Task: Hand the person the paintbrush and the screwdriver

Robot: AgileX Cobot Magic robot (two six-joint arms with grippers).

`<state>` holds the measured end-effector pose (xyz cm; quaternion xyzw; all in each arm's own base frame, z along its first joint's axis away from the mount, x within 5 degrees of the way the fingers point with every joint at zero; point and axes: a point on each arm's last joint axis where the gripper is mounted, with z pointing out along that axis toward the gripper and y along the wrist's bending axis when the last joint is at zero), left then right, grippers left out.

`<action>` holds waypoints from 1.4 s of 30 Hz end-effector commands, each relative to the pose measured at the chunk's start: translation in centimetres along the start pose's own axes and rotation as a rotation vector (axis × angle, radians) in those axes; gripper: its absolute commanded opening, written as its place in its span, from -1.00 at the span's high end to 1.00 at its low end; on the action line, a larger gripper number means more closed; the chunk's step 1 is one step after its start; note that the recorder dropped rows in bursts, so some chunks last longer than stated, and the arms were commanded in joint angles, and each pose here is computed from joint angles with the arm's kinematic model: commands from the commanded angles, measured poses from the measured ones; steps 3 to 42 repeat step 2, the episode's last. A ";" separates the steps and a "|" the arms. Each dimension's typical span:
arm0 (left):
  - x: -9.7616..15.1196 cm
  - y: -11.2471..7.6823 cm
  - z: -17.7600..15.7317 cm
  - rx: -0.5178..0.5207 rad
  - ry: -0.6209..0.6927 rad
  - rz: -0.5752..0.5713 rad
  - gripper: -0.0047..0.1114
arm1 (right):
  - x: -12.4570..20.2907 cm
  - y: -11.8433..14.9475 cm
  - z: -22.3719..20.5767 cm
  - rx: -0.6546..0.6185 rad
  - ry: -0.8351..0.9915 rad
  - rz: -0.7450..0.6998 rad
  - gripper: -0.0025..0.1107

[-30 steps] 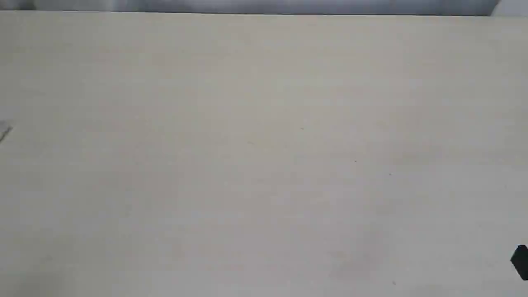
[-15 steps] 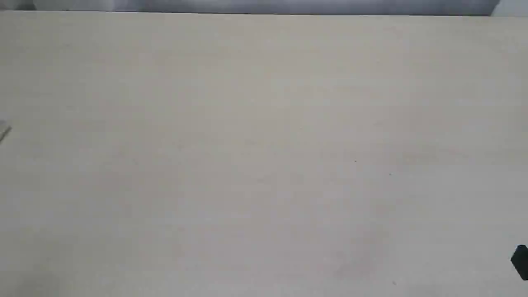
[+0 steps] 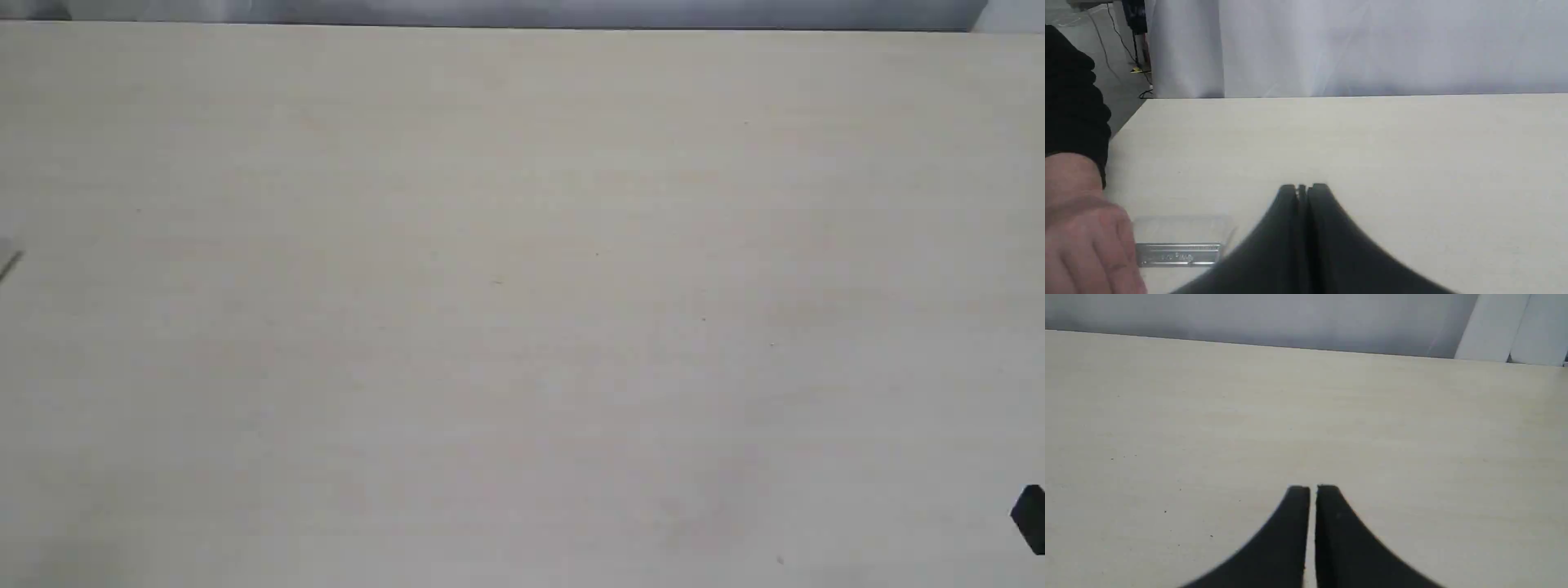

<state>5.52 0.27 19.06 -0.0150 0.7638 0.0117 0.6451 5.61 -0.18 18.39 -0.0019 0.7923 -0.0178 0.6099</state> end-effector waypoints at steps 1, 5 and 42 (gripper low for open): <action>0.0 -0.1 0.0 0.009 -0.008 -0.001 0.92 | 0.1 0.0 0.0 0.004 -0.003 -0.007 0.88; 0.0 -0.1 0.0 0.009 -0.008 -0.001 0.92 | 0.1 0.0 0.0 0.004 -0.003 -0.007 0.88; 0.0 -0.1 0.0 0.009 -0.008 -0.001 0.92 | 0.1 0.0 0.0 0.004 -0.003 -0.007 0.88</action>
